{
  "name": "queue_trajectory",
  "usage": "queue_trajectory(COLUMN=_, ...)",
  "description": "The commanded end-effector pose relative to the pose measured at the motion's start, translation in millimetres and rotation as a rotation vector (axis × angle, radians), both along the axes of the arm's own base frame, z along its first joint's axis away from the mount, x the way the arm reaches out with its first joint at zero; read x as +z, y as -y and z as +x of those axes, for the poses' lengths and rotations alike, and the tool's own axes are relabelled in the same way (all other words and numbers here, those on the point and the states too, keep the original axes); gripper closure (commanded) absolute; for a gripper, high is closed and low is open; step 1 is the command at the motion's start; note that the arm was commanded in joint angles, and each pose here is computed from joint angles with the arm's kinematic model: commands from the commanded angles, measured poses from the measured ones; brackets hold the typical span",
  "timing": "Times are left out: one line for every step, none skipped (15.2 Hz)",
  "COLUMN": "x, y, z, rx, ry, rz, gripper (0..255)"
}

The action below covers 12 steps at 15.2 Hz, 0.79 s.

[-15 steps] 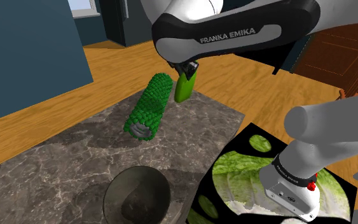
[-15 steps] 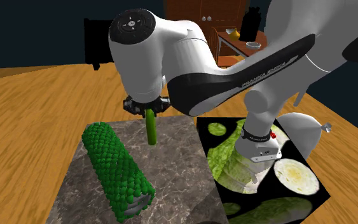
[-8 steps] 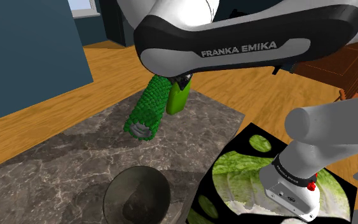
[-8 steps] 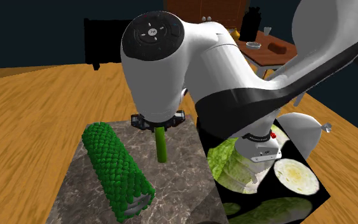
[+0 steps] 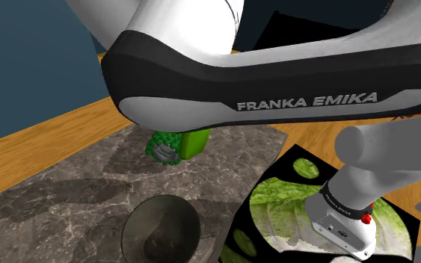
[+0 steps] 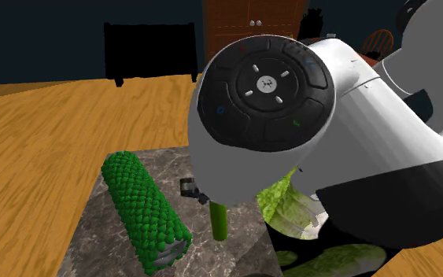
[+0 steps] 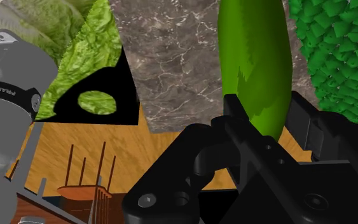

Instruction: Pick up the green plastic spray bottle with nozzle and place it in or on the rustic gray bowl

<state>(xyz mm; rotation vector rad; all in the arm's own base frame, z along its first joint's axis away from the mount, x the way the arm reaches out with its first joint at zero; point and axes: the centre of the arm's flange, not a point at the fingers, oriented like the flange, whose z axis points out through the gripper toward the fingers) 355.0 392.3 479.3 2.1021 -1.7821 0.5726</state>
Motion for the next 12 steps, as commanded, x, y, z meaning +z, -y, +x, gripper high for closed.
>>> queue_trajectory(x=-2, y=-24, z=-8, rx=-0.001, ry=-0.002, rz=0.000, gripper=255)
queue_trajectory(x=-2, y=-36, z=-14, rx=-0.001, ry=-0.002, rz=0.000, gripper=255)
queue_trajectory(x=-2, y=-47, z=-20, rx=-0.001, ry=-0.002, rz=0.000, gripper=255)
queue_trajectory(x=-2, y=-59, z=-26, rx=-0.001, ry=-0.002, rz=0.000, gripper=255)
queue_trajectory(x=-2, y=-71, z=-32, rx=-0.001, ry=-0.002, rz=0.000, gripper=255)
queue_trajectory(x=-2, y=-83, z=-38, rx=-0.001, ry=-0.002, rz=0.000, gripper=255)
queue_trajectory(x=-1, y=-94, z=-44, rx=-0.001, ry=-0.002, rz=0.000, gripper=255)
queue_trajectory(x=-1, y=-106, z=-50, rx=-0.001, ry=-0.002, rz=0.000, gripper=255)
queue_trajectory(x=-1, y=-118, z=-56, rx=-0.001, ry=-0.002, rz=0.000, gripper=255)
queue_trajectory(x=-1, y=-130, z=-62, rx=-0.001, ry=-0.002, rz=0.000, gripper=255)
queue_trajectory(x=-1, y=-141, z=-68, rx=-0.001, ry=-0.002, rz=0.000, gripper=255)
queue_trajectory(x=-1, y=-153, z=-74, rx=-0.001, ry=-0.002, rz=0.000, gripper=255)
